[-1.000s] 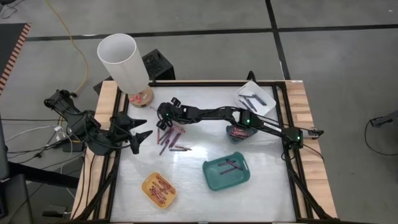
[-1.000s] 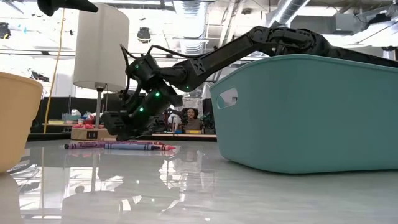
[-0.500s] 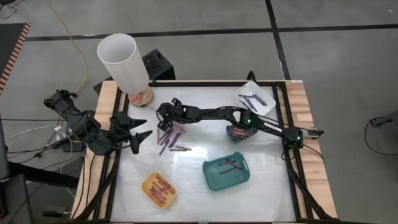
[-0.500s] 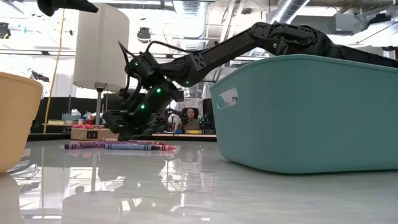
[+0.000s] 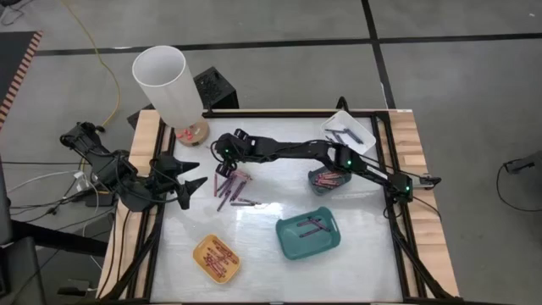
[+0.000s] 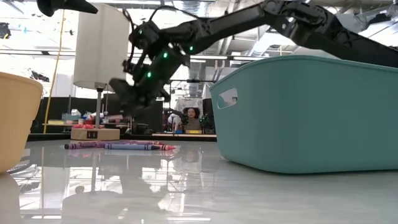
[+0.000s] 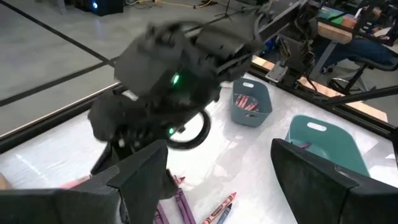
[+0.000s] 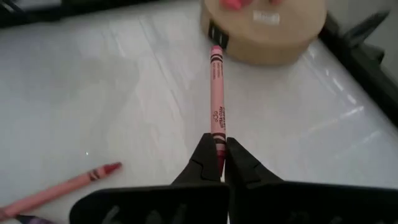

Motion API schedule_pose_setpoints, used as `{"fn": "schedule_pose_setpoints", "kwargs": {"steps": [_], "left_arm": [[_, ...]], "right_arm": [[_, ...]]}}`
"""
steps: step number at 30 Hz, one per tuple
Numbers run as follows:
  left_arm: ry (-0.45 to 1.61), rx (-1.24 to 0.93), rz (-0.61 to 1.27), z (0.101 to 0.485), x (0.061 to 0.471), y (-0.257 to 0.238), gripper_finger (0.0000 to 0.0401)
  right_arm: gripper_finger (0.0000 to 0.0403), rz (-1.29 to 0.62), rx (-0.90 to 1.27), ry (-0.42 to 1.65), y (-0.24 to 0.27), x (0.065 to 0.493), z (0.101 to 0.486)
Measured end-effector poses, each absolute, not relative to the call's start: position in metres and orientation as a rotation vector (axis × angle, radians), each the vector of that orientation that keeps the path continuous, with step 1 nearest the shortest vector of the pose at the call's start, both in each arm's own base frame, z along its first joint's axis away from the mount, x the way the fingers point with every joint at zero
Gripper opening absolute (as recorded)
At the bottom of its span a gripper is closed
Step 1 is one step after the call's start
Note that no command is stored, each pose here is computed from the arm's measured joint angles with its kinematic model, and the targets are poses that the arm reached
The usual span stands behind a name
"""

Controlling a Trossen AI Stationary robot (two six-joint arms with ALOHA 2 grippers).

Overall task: Sort crayons
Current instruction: Put the pink crayon into the dark blue bin

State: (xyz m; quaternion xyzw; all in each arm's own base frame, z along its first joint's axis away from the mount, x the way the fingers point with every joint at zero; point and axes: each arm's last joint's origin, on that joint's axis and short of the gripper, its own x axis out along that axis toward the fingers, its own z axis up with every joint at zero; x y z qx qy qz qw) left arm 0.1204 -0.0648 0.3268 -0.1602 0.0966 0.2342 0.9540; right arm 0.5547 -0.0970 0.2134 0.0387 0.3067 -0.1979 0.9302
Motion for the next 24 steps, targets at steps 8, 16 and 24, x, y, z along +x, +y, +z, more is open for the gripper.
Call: {"fn": "schedule_pose_setpoints", "kwargs": {"steps": [8, 16, 24], "left_arm": [[0.195, -0.327, 0.477, 0.327, 0.120, -0.065, 0.0276], [0.196, -0.327, 0.477, 0.327, 0.120, -0.065, 0.0276], [0.195, -0.334, 0.477, 0.327, 0.120, -0.065, 0.0276]], "right_arm": [[0.0000, -0.396, 0.001, 0.625, -0.095, 0.531, 0.273], [0.0000, -0.408, -0.088, 0.636, -0.093, 0.488, 0.343], [0.0000, -0.420, -0.096, 0.685, -0.092, 0.448, 0.376]]}}
